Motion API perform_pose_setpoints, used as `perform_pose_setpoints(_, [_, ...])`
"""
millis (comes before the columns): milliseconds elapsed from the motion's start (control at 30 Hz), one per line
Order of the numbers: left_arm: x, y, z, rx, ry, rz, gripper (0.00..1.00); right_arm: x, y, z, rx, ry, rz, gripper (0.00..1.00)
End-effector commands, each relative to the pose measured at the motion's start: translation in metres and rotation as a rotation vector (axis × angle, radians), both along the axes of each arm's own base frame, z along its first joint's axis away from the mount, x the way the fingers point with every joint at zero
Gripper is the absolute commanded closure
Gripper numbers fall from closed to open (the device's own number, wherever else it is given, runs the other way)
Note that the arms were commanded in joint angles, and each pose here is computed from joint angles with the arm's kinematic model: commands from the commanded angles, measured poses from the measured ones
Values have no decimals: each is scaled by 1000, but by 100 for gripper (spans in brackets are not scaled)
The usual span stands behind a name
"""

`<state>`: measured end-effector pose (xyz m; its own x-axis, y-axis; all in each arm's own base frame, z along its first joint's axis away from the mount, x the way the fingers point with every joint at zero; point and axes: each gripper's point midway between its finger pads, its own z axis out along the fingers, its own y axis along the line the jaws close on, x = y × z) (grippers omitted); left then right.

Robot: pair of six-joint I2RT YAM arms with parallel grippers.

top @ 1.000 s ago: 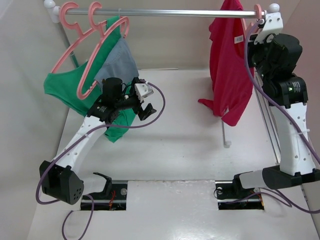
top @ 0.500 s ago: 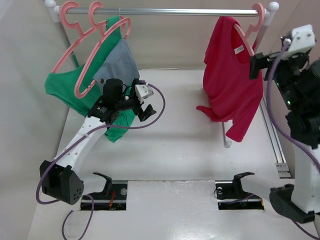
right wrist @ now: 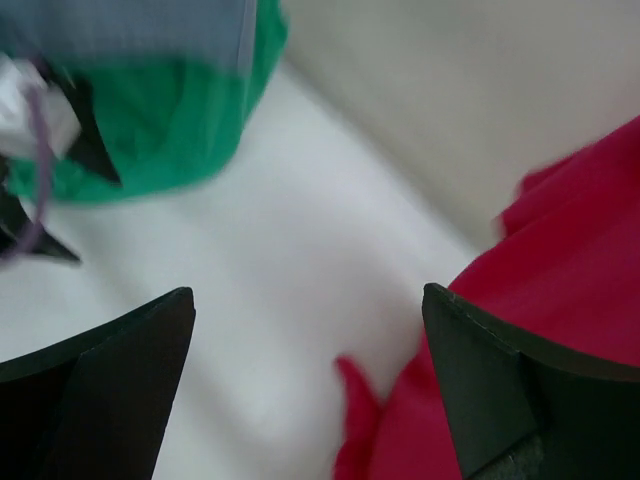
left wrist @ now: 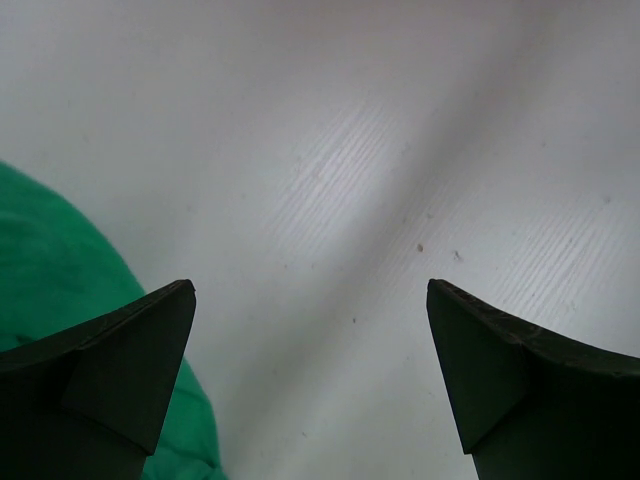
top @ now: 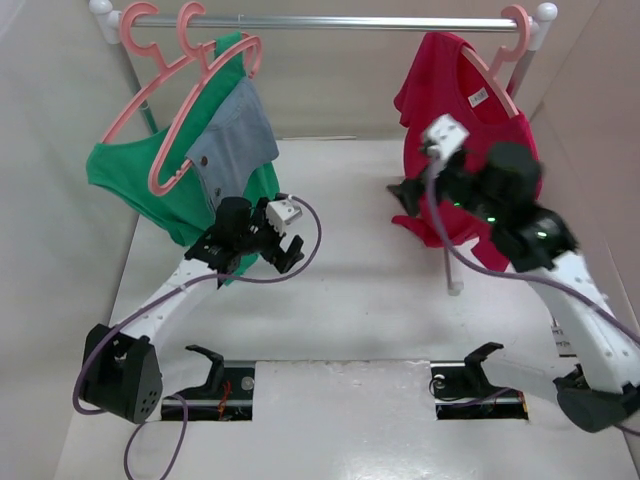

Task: Place the t-shirt on the hanger
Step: Hang the hanger with tshirt onto the clothesline

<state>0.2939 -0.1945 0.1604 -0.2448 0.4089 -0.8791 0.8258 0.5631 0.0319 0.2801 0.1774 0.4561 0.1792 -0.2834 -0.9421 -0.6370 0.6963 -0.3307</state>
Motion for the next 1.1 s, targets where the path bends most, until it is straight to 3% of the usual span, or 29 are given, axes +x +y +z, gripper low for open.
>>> perform_pose_setpoints(0, [4, 15, 7, -20, -44, 133, 0, 26, 8, -84, -34, 169, -100, 0])
perform_pose_setpoints(233, [-16, 36, -23, -16, -28, 232, 0, 44, -39, -206, 34, 392, -398, 0])
perform_pose_setpoints(467, [-16, 51, -24, -40, -65, 339, 0, 46, -59, -274, -8, 563, -492, 0])
perform_pose_setpoints(700, [-5, 69, -35, -37, -131, 459, 0, 43, -55, -296, -30, 618, -509, 0])
perform_pose_setpoints(1067, [-7, 65, -41, -67, -141, 440, 0, 33, -53, -298, -20, 622, -507, 0])
